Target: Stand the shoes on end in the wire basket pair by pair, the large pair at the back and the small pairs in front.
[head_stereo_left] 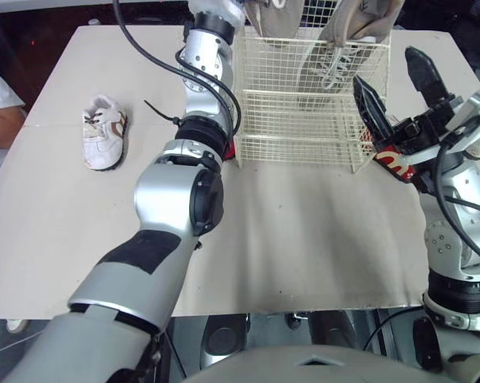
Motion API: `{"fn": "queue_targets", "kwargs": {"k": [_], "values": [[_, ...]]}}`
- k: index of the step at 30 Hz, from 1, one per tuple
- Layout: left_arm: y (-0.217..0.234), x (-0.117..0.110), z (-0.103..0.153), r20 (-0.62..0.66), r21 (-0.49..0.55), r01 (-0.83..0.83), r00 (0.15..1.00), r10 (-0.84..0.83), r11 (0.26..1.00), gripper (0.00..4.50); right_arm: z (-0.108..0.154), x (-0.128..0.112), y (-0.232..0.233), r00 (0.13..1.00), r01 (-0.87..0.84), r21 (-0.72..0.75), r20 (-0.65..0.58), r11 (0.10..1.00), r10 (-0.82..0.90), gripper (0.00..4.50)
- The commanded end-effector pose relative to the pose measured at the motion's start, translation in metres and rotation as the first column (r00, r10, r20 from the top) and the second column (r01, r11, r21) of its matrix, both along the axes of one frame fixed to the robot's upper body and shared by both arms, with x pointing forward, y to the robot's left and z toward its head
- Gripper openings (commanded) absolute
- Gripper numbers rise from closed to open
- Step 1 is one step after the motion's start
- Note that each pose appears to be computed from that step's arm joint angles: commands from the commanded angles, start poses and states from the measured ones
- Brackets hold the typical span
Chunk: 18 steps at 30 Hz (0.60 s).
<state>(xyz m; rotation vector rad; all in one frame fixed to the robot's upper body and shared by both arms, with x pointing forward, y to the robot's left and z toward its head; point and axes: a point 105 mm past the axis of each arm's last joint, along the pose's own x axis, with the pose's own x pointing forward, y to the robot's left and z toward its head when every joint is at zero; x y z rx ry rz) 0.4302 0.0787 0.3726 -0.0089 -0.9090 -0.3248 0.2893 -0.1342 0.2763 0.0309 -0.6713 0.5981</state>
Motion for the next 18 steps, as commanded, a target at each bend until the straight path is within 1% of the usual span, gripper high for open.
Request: {"fn": "queue_targets", "kwargs": {"k": [1, 11, 15, 17, 18], "values": [[-0.005, -0.007, 0.019, 0.052, 0.019, 0.003, 0.999, -0.004, 1.000, 0.15, 0.012, -0.012, 0.002, 0.998, 0.002, 0.003, 0.065, 1.000, -0.002, 4.50], [-0.005, 0.009, -0.015, -0.099, 0.021, 0.066, 0.993, -0.064, 0.998, 0.15, 0.008, -0.012, -0.002, 0.999, 0.022, 0.004, 0.046, 1.000, -0.022, 4.50], [-0.008, 0.016, -0.033, -0.170, 0.069, 0.064, 0.984, -0.051, 0.996, 0.15, 0.006, -0.011, -0.001, 0.999, 0.017, 0.002, 0.038, 1.000, -0.017, 4.50], [-0.007, 0.017, -0.037, -0.181, 0.068, 0.061, 0.982, -0.048, 0.996, 1.14, 0.005, -0.011, -0.001, 0.999, 0.013, -0.002, 0.036, 1.000, -0.013, 4.50], [-0.007, 0.016, -0.038, -0.178, 0.073, 0.065, 0.983, -0.052, 0.995, 1.35, 0.005, -0.010, -0.001, 0.999, 0.012, -0.004, 0.035, 1.000, -0.012, 4.50]]}}
